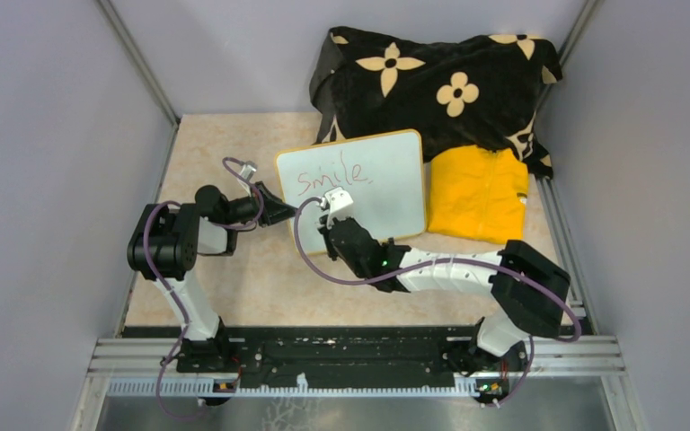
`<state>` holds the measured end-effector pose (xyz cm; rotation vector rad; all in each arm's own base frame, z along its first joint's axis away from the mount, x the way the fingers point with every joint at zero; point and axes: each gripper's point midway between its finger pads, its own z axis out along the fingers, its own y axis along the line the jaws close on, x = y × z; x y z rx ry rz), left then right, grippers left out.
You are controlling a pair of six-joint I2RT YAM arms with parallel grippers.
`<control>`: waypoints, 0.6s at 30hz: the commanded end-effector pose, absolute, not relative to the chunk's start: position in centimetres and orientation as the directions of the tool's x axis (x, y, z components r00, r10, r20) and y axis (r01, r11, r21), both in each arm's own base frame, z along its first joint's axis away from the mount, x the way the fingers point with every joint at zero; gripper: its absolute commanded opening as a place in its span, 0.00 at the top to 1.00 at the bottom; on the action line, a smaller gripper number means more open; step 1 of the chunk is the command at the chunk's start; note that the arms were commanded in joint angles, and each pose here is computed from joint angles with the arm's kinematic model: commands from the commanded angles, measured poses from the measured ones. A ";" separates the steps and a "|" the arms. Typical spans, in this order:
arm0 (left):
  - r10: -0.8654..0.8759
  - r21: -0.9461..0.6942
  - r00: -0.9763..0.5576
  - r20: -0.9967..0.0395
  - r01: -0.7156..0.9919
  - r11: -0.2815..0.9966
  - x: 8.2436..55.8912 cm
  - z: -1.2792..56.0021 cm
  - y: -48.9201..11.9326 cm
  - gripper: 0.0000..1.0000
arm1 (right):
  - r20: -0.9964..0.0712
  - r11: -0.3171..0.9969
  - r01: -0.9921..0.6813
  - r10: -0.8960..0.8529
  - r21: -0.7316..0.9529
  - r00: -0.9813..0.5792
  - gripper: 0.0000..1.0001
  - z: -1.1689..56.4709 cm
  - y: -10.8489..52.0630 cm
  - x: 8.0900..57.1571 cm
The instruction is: Write a sentence on the whiteboard
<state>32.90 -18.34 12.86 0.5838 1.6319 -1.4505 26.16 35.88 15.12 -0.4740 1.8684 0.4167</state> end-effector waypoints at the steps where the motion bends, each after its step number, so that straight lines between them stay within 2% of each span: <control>1: -0.187 -0.565 -0.533 -0.825 0.790 0.239 33.4 11.8 -18.4 1.00 | -0.957 0.864 -0.497 -0.073 0.080 -0.282 1.00 17.4 37.3 26.8; 18: -0.187 -0.565 -0.533 -0.825 0.790 0.239 33.4 11.9 -18.4 1.00 | -0.931 0.851 -0.523 -0.148 0.052 -0.334 1.00 14.6 37.3 26.1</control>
